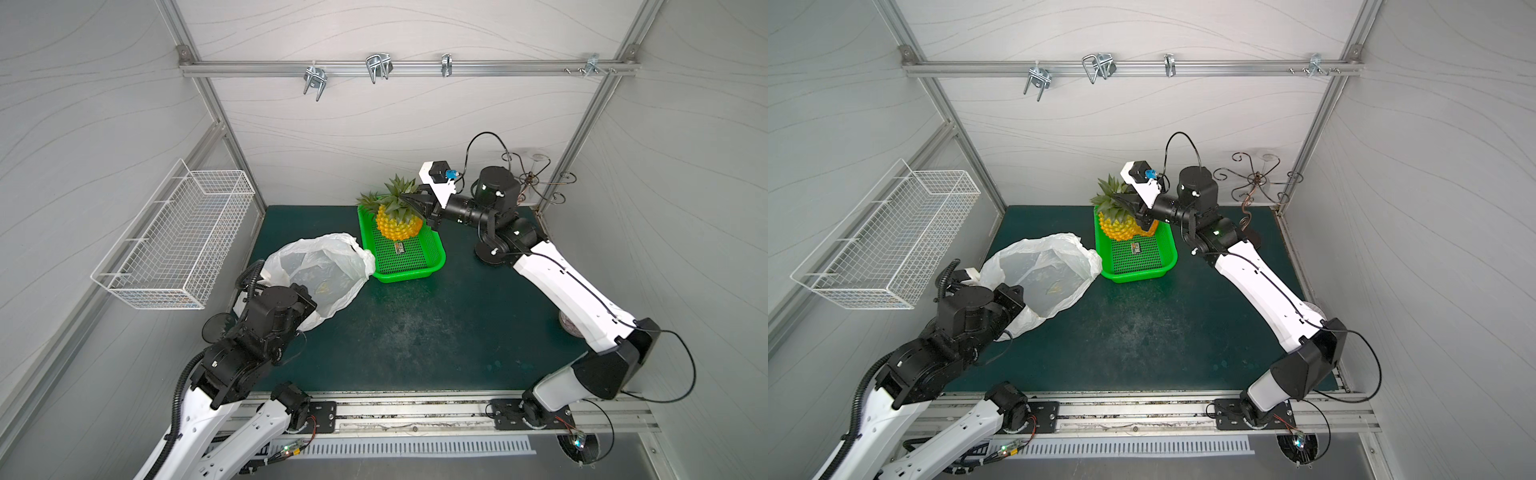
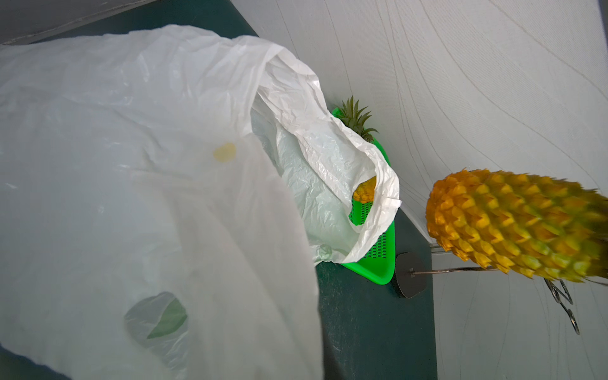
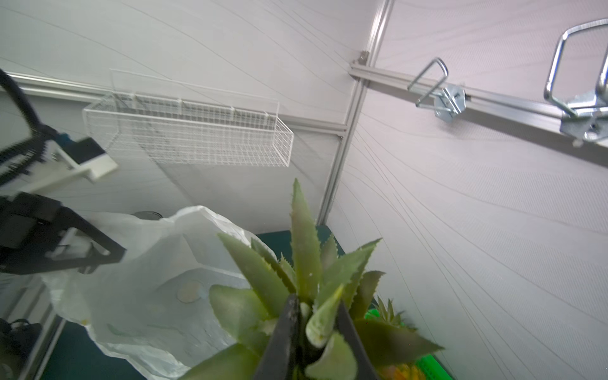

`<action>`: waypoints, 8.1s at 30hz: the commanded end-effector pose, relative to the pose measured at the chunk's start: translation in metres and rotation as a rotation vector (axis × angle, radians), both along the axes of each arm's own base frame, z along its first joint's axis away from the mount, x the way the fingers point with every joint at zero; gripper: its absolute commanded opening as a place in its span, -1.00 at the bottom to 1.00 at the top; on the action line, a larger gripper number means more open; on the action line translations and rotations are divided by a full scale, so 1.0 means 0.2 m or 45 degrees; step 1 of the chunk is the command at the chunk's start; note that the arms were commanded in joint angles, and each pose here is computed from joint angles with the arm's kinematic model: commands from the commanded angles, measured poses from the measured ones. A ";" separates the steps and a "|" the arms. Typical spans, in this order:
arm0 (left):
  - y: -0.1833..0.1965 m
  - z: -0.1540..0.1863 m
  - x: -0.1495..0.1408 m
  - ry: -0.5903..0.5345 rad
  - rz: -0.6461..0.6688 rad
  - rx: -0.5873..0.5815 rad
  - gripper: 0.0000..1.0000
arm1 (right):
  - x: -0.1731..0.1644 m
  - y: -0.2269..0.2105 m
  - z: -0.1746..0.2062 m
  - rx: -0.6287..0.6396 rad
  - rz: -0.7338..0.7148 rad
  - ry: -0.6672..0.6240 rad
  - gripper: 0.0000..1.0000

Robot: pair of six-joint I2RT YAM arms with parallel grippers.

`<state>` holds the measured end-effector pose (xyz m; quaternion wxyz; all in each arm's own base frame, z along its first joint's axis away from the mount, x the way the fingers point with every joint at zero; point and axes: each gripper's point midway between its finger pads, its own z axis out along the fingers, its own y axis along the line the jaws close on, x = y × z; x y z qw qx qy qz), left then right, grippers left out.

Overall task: Place the pineapple into a plastic bag & tie a knot
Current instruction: Pick up the pineapple from the basket, then place the pineapple in the plastic bag, then move the basket to the center of the board, then pick up the pineapple from the basket.

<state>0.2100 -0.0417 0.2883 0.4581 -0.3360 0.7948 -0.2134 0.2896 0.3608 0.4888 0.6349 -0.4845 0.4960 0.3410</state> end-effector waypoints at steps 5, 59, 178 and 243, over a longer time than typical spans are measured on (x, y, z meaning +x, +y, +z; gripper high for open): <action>0.00 0.03 -0.05 -0.004 -0.004 -0.069 -1.00 | -0.49 0.13 0.34 0.264 0.349 -0.124 -1.00; 0.08 -0.04 -0.14 0.006 0.096 -0.176 -1.00 | -0.54 0.41 -0.51 -0.196 0.236 0.190 0.60; -0.05 -0.05 0.03 -0.100 0.016 -0.200 -1.00 | 0.59 -0.32 -1.42 -1.018 -0.551 0.403 0.65; -0.07 0.10 0.00 -0.133 -0.074 -0.178 -1.00 | 0.65 -0.25 -0.48 -0.245 -0.404 0.287 -1.00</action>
